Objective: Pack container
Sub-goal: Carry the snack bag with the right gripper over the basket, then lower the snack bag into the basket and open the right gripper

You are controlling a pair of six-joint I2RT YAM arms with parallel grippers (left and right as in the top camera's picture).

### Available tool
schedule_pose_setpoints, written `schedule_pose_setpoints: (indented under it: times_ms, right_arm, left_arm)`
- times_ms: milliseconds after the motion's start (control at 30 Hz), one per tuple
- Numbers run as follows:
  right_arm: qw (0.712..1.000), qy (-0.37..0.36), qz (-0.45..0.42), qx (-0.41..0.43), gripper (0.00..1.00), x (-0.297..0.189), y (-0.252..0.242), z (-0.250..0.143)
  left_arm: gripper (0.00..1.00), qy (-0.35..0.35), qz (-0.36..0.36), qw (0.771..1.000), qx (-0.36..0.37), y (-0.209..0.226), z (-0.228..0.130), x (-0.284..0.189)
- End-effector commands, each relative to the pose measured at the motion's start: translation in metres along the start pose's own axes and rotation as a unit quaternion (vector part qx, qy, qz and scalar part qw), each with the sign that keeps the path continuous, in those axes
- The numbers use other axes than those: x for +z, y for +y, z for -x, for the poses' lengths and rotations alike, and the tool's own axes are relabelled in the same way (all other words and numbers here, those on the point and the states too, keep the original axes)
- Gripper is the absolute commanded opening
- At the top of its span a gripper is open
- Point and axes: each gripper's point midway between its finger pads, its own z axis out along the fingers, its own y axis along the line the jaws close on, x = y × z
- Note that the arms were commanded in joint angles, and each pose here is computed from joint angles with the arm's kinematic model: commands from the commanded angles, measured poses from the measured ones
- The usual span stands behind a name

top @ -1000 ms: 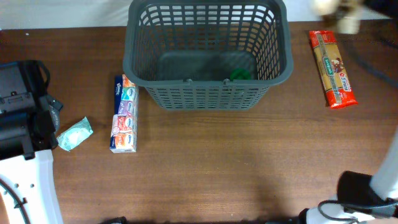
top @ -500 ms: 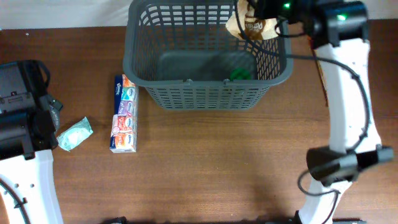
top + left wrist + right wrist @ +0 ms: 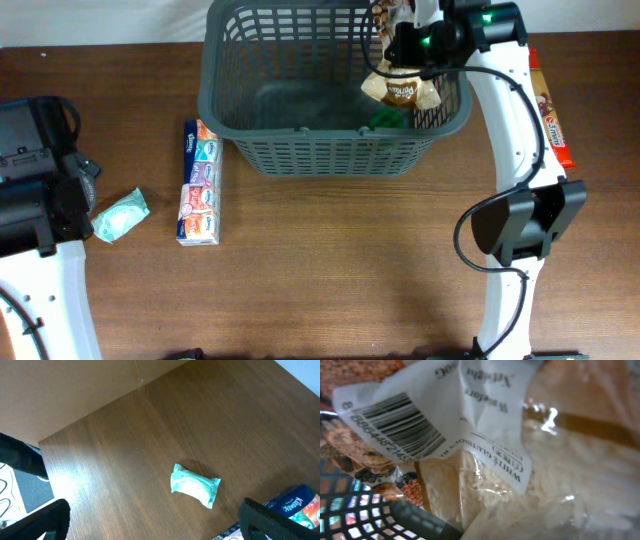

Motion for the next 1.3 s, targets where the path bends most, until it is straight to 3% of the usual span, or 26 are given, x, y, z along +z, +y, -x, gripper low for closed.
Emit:
schedule_pose_setpoints:
  times_ms: [0, 367, 733, 967, 1267]
  right_arm:
    - [1.0, -0.013, -0.011, -0.018, 0.07, -0.009, 0.004, 0.005]
    - [0.998, 0.046, -0.042, -0.002, 0.1, 0.017, -0.013, -0.023]
    - [0.997, 0.056, -0.054, 0.001, 0.21, 0.021, -0.019, -0.028]
    - [0.997, 0.059, -0.057, 0.002, 0.55, 0.021, -0.019, -0.03]
    - [0.998, 0.048, -0.05, -0.001, 0.6, 0.015, -0.014, -0.023]
  left_arm:
    - [0.99, -0.001, -0.001, 1.0, -0.002, 0.001, 0.002, 0.0]
    - [0.99, -0.001, -0.001, 1.0, -0.002, 0.001, 0.002, 0.0]
    - [0.99, -0.001, -0.001, 1.0, -0.002, 0.001, 0.002, 0.0]
    - [0.99, -0.001, -0.001, 1.0, -0.002, 0.001, 0.002, 0.0]
    - [0.99, -0.001, -0.001, 1.0, -0.002, 0.001, 0.002, 0.0]
